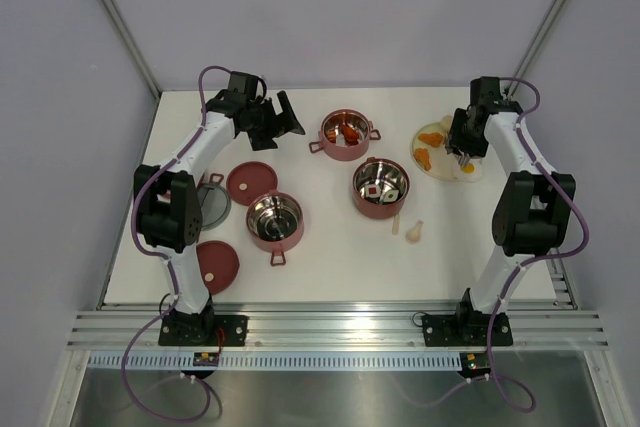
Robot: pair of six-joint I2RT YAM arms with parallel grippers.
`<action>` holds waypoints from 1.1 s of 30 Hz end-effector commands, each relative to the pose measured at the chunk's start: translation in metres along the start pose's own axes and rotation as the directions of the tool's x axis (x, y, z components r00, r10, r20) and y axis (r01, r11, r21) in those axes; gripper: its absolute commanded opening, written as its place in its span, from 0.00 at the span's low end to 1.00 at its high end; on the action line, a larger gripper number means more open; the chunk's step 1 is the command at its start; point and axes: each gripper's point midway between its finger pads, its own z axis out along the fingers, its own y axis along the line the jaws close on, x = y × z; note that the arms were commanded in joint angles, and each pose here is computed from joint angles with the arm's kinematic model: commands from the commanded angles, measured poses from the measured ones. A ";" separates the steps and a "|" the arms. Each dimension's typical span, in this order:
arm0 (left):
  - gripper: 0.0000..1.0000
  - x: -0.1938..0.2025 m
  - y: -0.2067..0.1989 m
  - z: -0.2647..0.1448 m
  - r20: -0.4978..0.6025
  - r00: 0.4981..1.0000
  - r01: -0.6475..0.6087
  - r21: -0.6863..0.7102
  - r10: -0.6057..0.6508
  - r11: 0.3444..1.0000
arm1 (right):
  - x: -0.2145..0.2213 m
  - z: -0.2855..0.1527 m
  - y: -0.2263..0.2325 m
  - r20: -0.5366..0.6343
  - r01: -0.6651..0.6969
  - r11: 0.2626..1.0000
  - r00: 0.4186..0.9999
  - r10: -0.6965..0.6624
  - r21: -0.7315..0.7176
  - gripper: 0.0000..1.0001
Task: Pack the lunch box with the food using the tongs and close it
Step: Pick up the fake food from the plate.
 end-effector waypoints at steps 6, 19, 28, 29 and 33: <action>0.96 -0.003 -0.010 -0.005 0.018 1.000 -0.026 0.036 0.025 0.999 | -0.022 0.003 -0.001 0.033 0.012 1.000 0.999 -0.011 -0.007 0.56; 0.96 -0.004 -0.010 -0.004 0.016 1.000 -0.026 0.037 0.025 0.999 | -0.008 -0.024 -0.005 0.055 -0.006 1.000 0.998 0.007 -0.013 0.40; 0.96 -0.004 -0.011 -0.003 0.014 1.000 -0.028 0.042 0.027 0.999 | -0.004 -0.046 -0.009 0.084 -0.025 1.000 0.996 0.026 -0.007 0.33; 0.96 -0.003 -0.011 -0.003 0.013 0.999 -0.030 0.041 0.029 0.999 | -0.003 -0.048 -0.009 0.084 -0.027 1.000 0.996 0.027 -0.006 0.33; 0.96 -0.002 -0.011 -0.003 0.013 1.000 -0.027 0.043 0.027 0.999 | -0.004 -0.063 -0.009 0.103 -0.035 0.999 0.994 0.037 -0.017 0.33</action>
